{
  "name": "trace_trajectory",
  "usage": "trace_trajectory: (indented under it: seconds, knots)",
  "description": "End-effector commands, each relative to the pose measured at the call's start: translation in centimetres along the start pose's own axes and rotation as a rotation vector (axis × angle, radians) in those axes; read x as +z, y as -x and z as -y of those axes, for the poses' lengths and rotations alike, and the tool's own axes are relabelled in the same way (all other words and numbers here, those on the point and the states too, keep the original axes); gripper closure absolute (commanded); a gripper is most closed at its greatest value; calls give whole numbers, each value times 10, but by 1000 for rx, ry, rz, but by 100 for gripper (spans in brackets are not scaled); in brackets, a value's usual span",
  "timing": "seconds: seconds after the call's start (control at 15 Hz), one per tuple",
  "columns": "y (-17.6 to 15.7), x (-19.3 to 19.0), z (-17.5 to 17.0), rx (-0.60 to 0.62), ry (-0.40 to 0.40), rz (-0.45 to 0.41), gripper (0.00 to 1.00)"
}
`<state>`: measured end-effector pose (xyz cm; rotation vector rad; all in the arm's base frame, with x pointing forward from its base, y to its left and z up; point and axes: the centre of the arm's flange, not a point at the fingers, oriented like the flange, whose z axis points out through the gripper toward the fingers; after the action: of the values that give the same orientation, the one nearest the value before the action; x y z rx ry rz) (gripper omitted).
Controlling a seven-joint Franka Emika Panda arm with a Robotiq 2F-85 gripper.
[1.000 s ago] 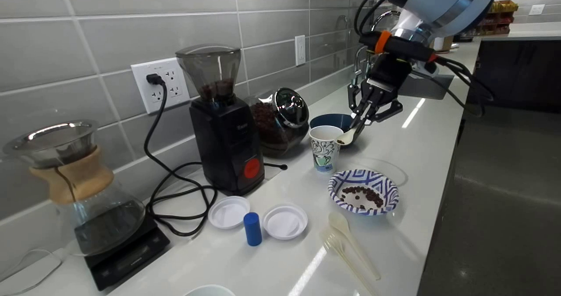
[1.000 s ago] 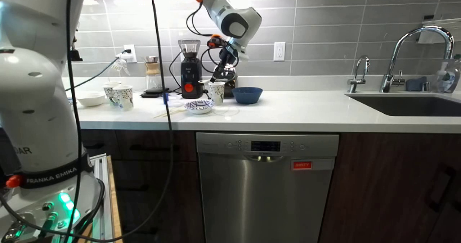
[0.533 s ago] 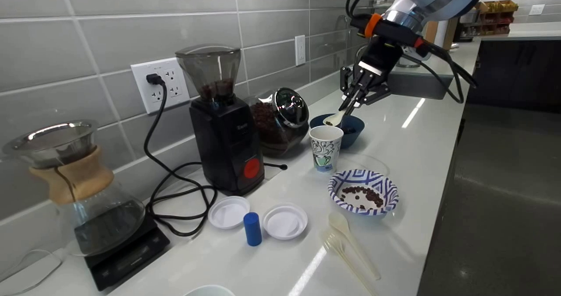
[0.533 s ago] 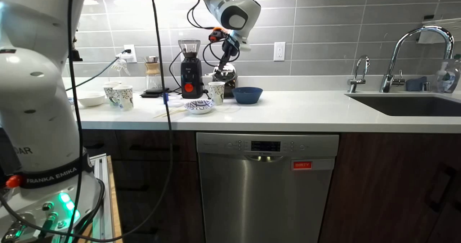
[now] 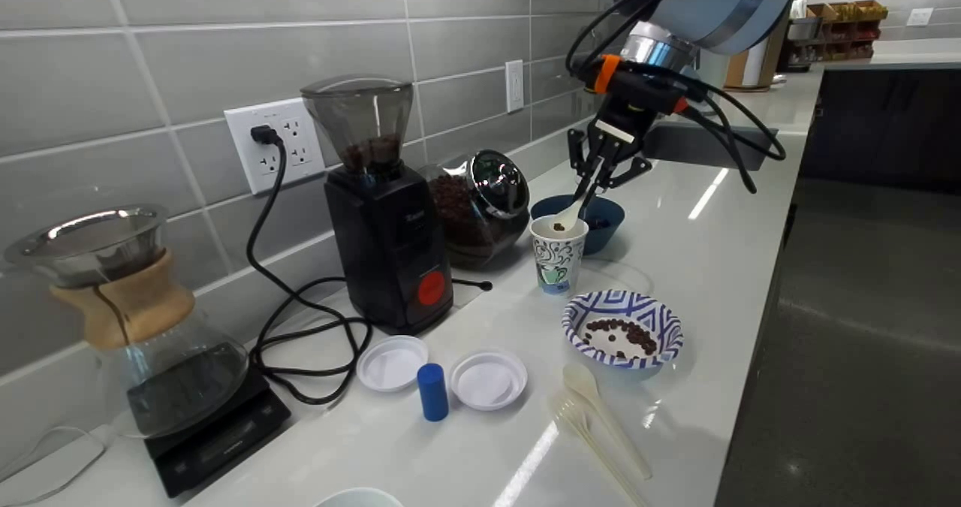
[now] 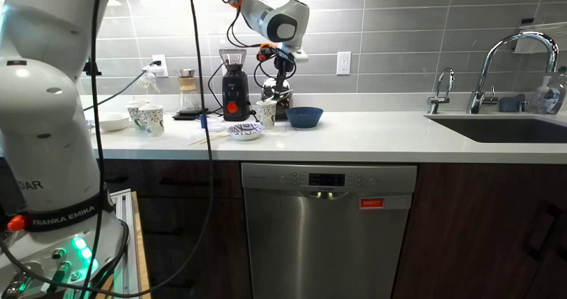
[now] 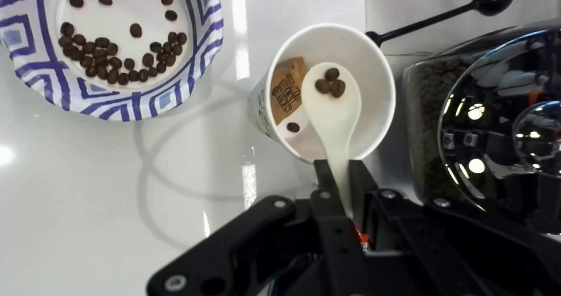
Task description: Use the spoon to transfer some contents from the plate to the cup
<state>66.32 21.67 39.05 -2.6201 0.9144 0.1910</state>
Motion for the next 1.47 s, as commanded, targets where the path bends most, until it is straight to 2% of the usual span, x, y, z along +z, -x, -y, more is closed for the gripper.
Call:
trace_trajectory:
  seconds: [0.0, 0.4, 0.73, 1.07, 1.4]
  knots:
    - [15, 12, 14, -31, 65, -113, 97]
    - [51, 21, 27, -162, 130, -283, 97]
    - [73, 27, 37, -279, 107, -452, 97]
    - [102, 34, 32, -349, 136, -572, 97]
    - [135, 41, 17, -384, 186, -647, 97]
